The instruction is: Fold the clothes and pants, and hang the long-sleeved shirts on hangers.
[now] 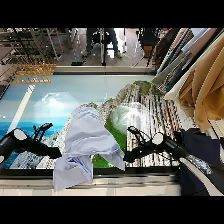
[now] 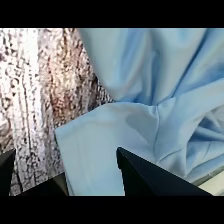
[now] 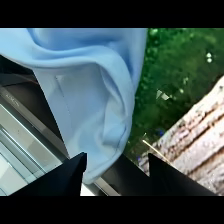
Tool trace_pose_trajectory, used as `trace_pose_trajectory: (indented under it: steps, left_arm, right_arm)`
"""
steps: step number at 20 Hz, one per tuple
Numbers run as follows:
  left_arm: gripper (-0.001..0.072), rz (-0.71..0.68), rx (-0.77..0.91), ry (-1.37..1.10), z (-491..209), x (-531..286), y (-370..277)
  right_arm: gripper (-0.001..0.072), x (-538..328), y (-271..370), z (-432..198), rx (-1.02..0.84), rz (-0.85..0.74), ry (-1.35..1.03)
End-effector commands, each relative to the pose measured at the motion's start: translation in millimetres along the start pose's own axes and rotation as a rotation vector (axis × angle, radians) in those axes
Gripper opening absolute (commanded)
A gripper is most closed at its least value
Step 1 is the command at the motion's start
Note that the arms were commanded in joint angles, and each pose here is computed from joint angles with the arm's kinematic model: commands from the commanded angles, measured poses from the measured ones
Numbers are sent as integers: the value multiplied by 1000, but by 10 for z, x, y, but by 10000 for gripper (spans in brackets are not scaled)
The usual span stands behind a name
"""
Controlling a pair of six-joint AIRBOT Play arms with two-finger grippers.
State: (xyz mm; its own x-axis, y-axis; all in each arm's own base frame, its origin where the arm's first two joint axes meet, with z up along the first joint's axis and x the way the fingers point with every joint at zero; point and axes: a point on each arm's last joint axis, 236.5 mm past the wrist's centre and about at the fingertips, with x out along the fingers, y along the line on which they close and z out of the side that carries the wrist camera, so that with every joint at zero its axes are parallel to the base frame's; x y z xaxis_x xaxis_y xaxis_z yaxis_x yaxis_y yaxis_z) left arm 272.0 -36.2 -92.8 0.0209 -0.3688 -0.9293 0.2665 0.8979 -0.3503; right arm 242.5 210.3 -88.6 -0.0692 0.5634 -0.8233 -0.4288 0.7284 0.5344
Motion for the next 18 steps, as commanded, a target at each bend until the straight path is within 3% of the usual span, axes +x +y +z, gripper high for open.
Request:
trace_pose_trajectory:
  steps: [1, 6, 7, 8, 9, 10, 11, 15, 18]
  left_arm:
    - [692, 23, -2, 3, 17, 64, 68]
    - [665, -24, 98, 117, -82, 387, -174]
    - [525, -30, 123, 136, -97, 439, -242]
    - [291, -34, 157, 151, -109, 479, -312]
    - [44, -37, 177, 160, -117, 500, -365]
    - [6, -41, 192, 171, -132, 506, -410]
    - [6, -54, 197, 192, -168, 476, -443]
    - [4, -87, 215, 210, -47, -119, -482]
    - [4, -31, 256, -3, 477, -1154, -598]
  right_arm:
    - [456, 41, 9, 42, 4, 6, 5]
    - [442, 149, 22, -23, 5, 15, 41]
    - [364, 194, 55, -46, -13, 17, 53]
    - [316, 238, 83, -52, -30, 13, 58]
    - [225, 271, 110, -30, -48, 4, 51]
    - [51, 273, 128, 0, -69, -5, 49]
    - [22, 234, 138, 47, -85, -14, 49]
    - [20, -532, -132, 452, -172, -315, 3]
    - [19, -1670, 130, 873, -300, -510, -183]
